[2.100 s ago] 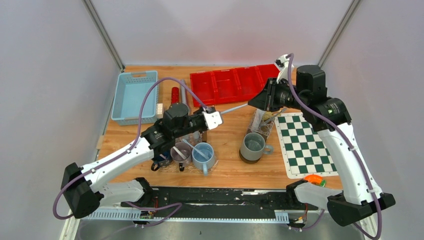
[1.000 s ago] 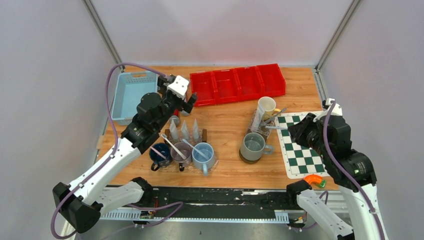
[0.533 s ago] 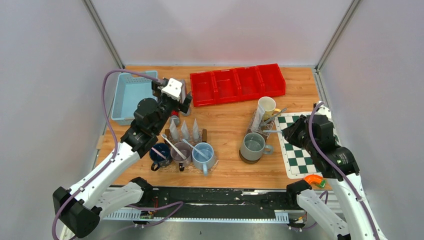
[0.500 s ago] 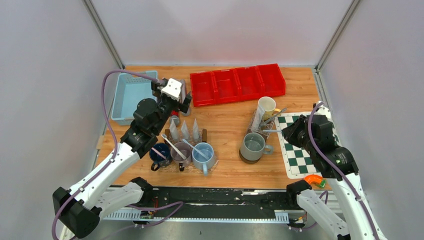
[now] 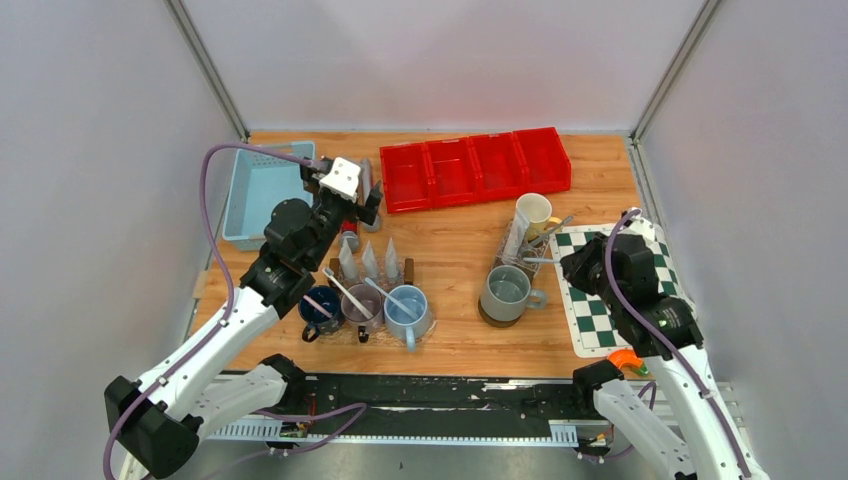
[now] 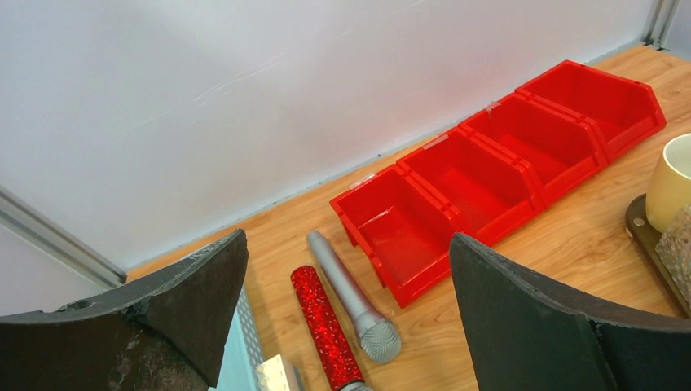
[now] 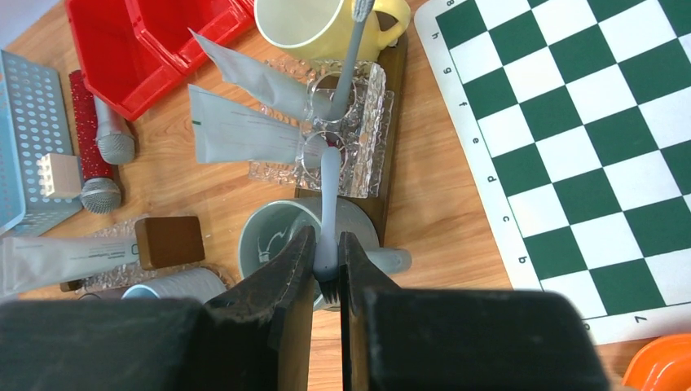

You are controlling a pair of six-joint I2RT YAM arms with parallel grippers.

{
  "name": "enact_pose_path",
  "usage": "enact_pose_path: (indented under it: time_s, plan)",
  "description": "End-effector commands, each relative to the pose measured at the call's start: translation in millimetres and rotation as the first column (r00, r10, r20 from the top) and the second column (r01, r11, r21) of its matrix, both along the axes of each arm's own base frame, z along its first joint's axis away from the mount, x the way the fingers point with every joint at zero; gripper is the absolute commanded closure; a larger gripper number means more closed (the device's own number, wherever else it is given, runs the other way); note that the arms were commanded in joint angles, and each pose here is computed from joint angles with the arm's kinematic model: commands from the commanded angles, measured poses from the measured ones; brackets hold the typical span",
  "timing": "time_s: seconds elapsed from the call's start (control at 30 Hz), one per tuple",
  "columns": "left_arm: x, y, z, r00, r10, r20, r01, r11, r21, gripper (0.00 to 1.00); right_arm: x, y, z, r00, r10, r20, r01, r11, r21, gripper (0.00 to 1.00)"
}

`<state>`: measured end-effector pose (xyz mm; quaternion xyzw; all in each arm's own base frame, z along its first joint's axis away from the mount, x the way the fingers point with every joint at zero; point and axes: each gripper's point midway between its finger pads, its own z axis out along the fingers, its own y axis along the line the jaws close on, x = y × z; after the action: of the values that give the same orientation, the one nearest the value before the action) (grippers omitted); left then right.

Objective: Prepare toiletry sets of a toothbrush and toothpaste on the tray
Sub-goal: Place the toothbrush in the toothpaste holder.

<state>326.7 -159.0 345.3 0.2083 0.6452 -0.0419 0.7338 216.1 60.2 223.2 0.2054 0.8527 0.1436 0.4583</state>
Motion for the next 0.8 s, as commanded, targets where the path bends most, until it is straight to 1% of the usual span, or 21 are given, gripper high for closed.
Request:
enact_pose_path:
  time_s: [0.0,0.17,0.43,0.63,0.77]
  plan:
    - [-4,3,16,0.999,0.001,0.052,0.002,0.998,-0.058,0.00,13,2,3,0.998,-0.024,0.053,0.023,0.999,0.028,1.00]
    - [-4,5,17,0.998,0.007,0.057,-0.004,0.998,-0.059,0.00,20,2,-10,0.998,-0.030,0.060,0.029,0.999,0.020,1.00]
    - [-4,5,16,0.998,0.007,0.062,-0.003,0.998,-0.060,0.00,32,8,-26,0.998,-0.016,0.065,0.014,0.999,0.036,0.94]
    - [-5,7,17,0.998,0.011,0.067,-0.007,0.998,-0.060,0.00,35,11,-33,0.998,-0.013,0.059,0.010,0.999,0.053,0.88]
    - [-5,7,18,0.998,0.010,0.069,-0.006,0.998,-0.060,0.00,34,10,-37,0.998,-0.014,0.055,0.010,0.998,0.057,0.81]
